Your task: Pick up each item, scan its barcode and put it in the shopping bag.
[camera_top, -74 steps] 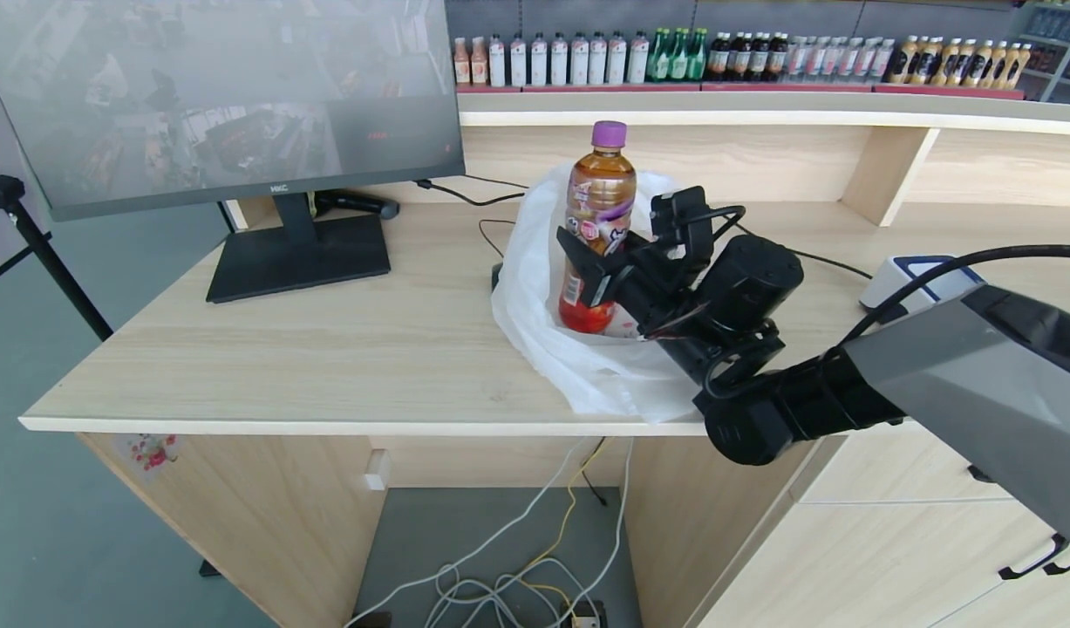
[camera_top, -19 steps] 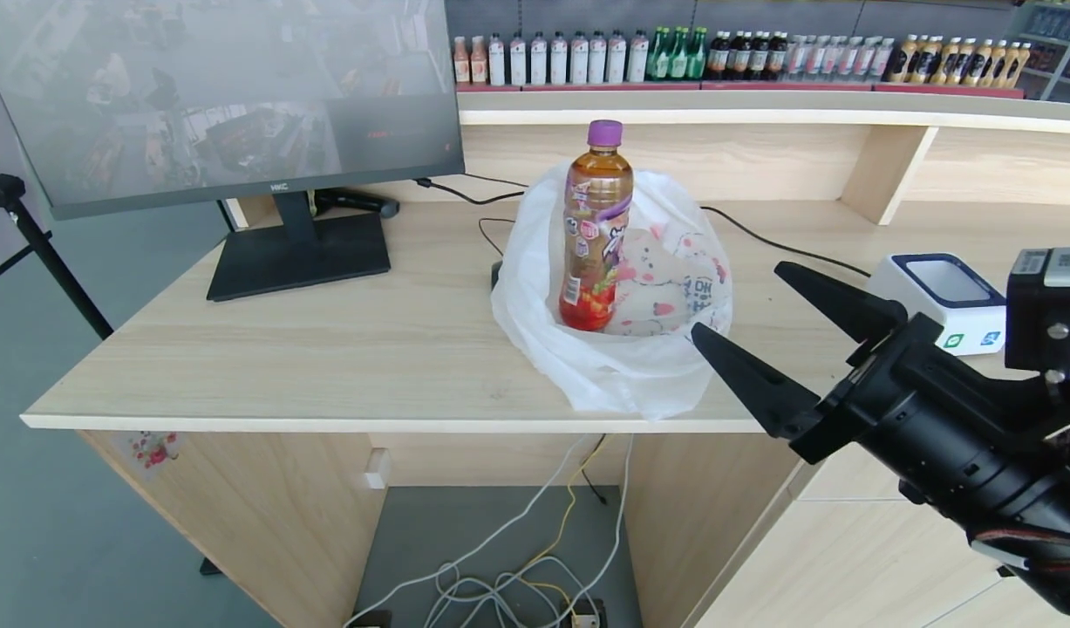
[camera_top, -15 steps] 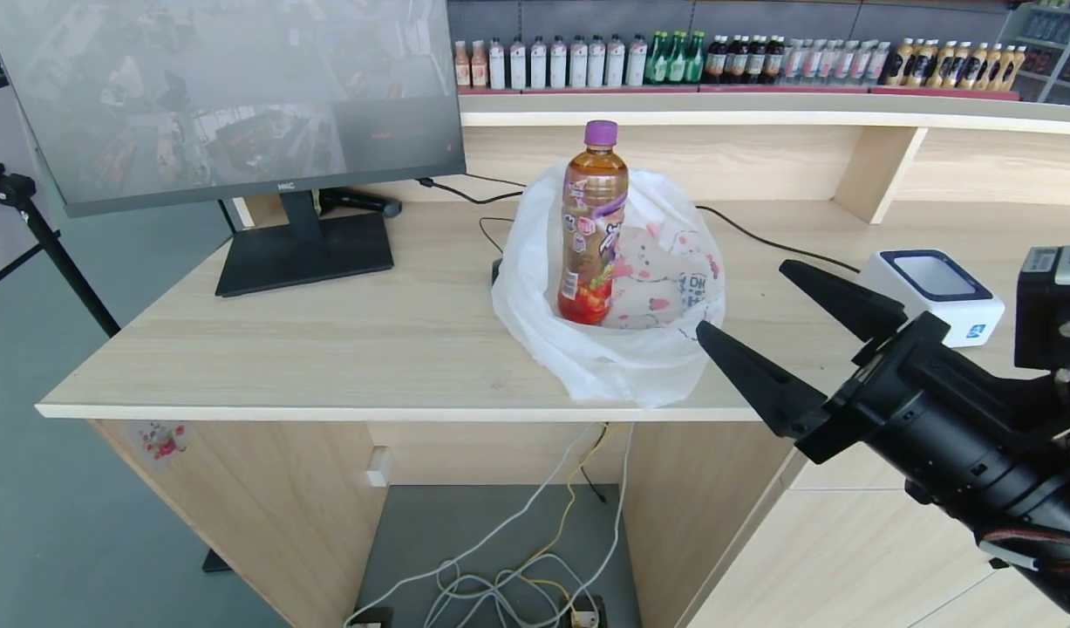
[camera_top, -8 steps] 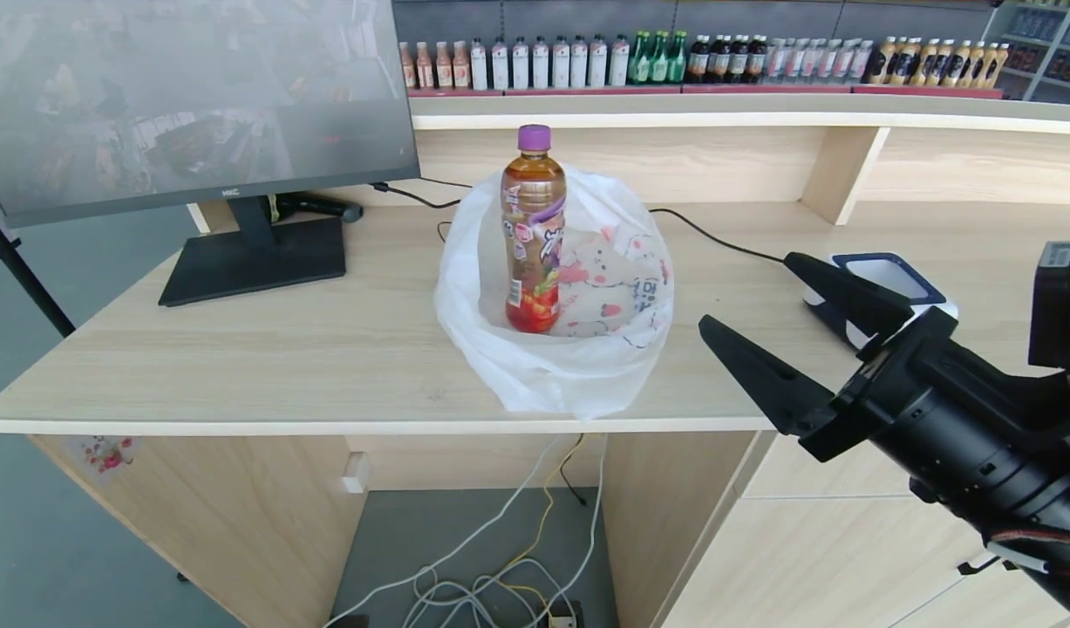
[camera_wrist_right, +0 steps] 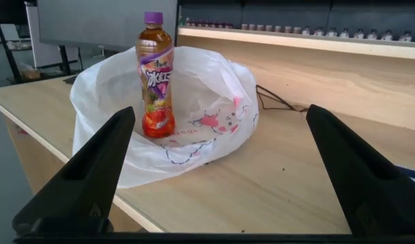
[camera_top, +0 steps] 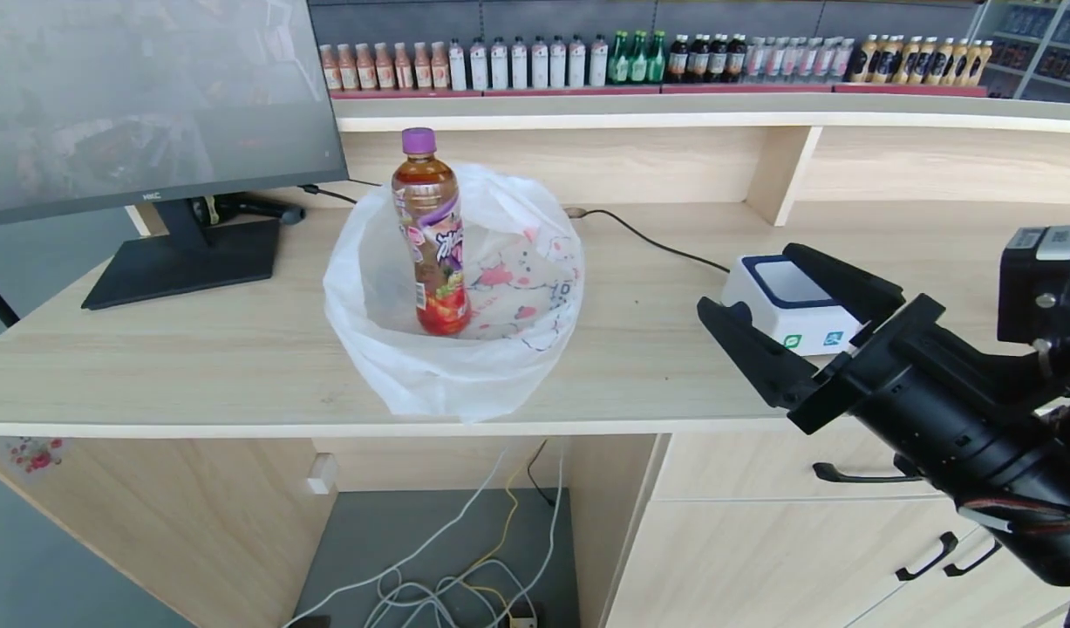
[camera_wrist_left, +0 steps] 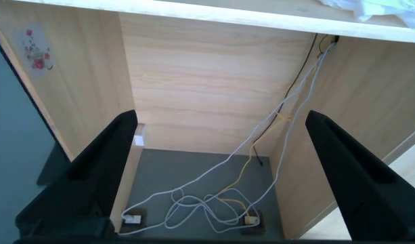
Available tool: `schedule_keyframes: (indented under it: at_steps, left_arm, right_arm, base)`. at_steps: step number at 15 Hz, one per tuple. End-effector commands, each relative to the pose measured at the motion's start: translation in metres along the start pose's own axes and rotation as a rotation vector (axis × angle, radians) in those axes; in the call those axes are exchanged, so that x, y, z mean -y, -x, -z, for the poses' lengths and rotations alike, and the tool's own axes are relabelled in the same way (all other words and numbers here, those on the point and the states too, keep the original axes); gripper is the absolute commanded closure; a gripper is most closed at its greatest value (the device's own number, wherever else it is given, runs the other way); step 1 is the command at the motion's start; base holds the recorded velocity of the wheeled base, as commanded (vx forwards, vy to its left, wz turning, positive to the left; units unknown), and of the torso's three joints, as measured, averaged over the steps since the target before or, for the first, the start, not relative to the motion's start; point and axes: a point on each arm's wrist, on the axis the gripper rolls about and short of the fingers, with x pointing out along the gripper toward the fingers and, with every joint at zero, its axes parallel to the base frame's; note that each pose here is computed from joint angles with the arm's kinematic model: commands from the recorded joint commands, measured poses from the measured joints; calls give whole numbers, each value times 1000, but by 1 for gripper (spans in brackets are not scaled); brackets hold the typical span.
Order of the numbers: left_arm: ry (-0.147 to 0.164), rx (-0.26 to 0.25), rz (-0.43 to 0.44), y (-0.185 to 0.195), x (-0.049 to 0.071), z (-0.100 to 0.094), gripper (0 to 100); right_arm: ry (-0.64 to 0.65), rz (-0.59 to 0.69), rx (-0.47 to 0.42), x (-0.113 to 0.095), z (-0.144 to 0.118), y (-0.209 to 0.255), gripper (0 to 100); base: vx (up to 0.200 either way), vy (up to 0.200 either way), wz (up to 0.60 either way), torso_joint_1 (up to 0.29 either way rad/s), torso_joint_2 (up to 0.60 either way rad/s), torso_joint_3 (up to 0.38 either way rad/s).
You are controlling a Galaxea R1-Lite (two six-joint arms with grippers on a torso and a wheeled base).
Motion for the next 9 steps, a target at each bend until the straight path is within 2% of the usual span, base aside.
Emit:
schedule_keyframes:
  at_steps: [1,9]
  left_arm:
    - [0,0,0,0,0,0,0]
    - [2,0,0,0,0,0,0]
  right_arm:
    - [3,7,-11,2,2,1,0]
    - [12,36,-7,7,-6,21,0]
  base:
    - [0,-200,0,2,2,-7]
    - [0,-200,0,2,2,2]
